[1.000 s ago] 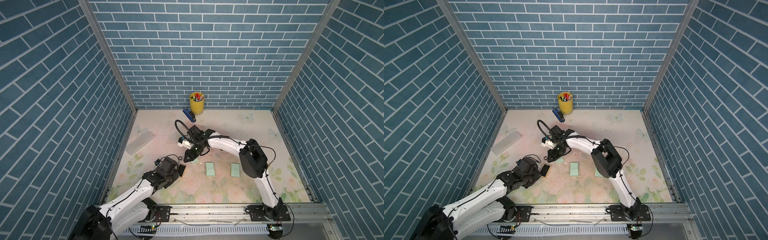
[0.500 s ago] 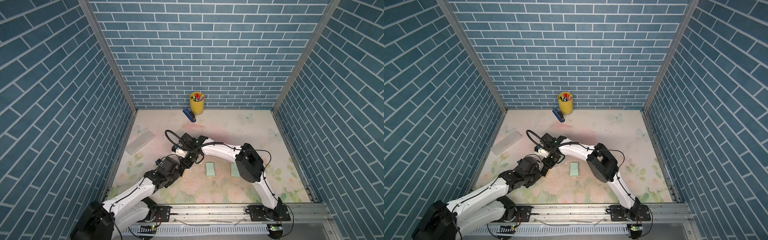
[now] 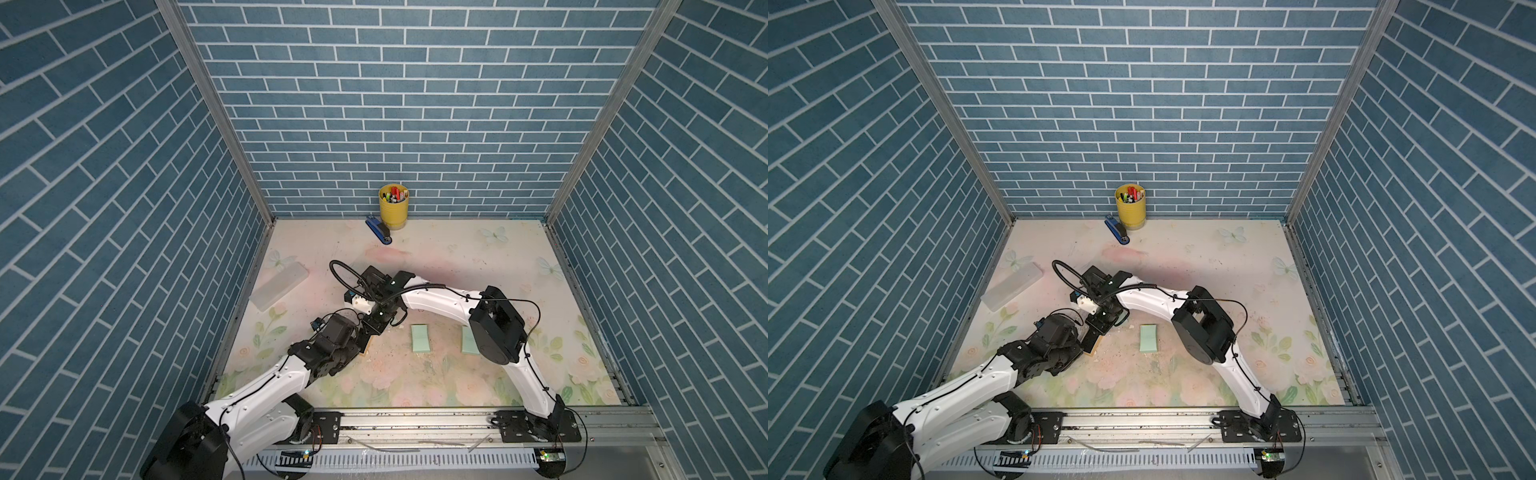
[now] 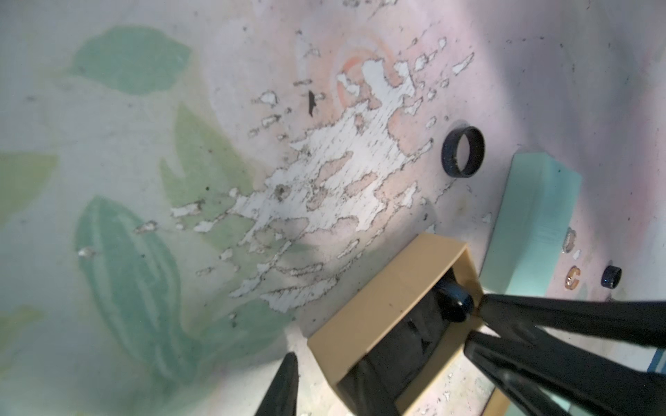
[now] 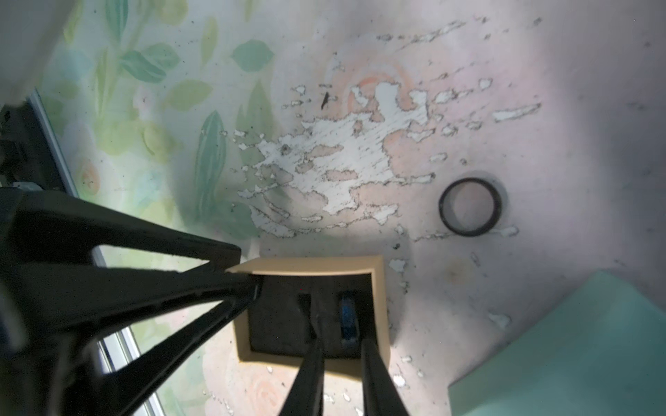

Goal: Take the rings out of the lift-off lid box
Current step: Take out the ring from the jewelry box.

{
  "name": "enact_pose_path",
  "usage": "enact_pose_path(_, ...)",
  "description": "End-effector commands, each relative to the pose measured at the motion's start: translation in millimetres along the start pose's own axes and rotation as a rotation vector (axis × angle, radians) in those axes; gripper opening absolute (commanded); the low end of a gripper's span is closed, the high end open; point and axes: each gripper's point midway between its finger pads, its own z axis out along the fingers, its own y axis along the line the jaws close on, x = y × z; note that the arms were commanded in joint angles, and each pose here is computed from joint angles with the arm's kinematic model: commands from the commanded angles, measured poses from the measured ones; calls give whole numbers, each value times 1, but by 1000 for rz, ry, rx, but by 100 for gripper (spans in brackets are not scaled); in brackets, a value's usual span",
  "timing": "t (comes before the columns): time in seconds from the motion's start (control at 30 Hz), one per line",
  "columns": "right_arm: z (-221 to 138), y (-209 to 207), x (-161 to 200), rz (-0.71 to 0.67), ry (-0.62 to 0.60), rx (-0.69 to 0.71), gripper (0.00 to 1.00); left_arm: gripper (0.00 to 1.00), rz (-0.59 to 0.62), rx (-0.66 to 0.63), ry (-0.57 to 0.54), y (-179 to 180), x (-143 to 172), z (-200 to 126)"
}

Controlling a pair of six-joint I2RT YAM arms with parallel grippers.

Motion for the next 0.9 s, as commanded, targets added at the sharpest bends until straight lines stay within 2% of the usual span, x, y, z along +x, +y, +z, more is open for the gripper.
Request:
enact_pose_path(0.0,4,0,1,-41,26,1,22,29,3,-4,-13,0,-3,-1)
enact_pose_path(0.6,16,-2,8,-40,70,-4,27,29,6,-2,-11,-2,-3,-1)
enact_pose_path(0.67,16,-1,8,-44,71,0,24,29,7,-3,-11,-1,-3,0)
enact_pose_path(0.87,11,-1,3,-50,53,9,8,29,6,-5,-12,-1,-4,-1)
